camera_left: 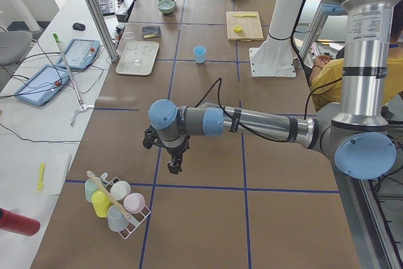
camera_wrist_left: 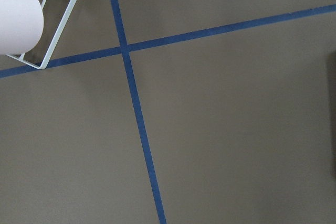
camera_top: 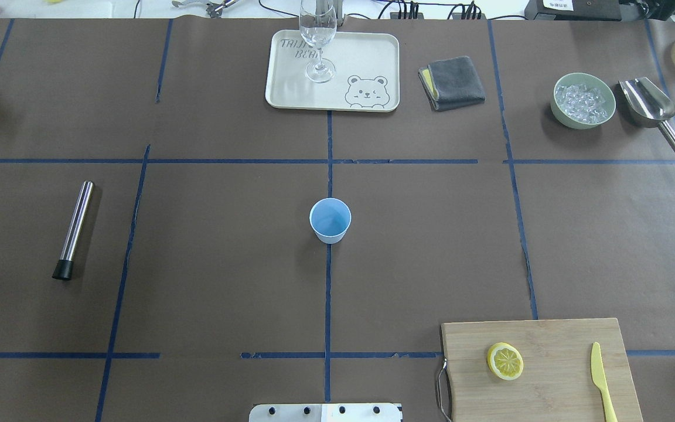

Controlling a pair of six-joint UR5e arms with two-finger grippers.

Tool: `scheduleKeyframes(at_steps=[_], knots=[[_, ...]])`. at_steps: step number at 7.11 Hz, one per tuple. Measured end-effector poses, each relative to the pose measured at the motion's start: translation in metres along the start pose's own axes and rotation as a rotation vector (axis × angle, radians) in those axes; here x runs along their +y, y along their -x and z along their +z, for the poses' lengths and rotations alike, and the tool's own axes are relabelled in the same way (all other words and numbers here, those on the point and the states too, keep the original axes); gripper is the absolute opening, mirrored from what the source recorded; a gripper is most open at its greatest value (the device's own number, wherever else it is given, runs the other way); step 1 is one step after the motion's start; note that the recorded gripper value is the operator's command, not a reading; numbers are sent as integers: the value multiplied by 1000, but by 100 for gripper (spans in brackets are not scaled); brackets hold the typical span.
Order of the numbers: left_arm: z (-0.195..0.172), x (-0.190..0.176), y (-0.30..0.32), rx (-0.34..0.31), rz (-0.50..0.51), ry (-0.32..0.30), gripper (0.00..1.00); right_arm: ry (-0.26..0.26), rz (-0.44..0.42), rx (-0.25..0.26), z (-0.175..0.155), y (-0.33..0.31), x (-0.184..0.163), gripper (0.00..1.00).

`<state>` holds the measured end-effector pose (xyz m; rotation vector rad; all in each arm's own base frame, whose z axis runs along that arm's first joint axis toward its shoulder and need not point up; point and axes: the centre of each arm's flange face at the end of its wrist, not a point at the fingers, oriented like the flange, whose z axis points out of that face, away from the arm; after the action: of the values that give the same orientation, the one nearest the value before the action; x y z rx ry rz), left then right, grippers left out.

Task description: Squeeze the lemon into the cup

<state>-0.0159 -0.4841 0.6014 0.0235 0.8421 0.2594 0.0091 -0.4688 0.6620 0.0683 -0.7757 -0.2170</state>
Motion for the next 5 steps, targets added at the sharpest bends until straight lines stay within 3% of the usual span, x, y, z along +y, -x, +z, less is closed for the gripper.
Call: scheduleKeyframes(at_steps=[5], knots=[[-16,-3,-17,-14,47,-30,100,-16,-19,-28,13,-7,6,100]])
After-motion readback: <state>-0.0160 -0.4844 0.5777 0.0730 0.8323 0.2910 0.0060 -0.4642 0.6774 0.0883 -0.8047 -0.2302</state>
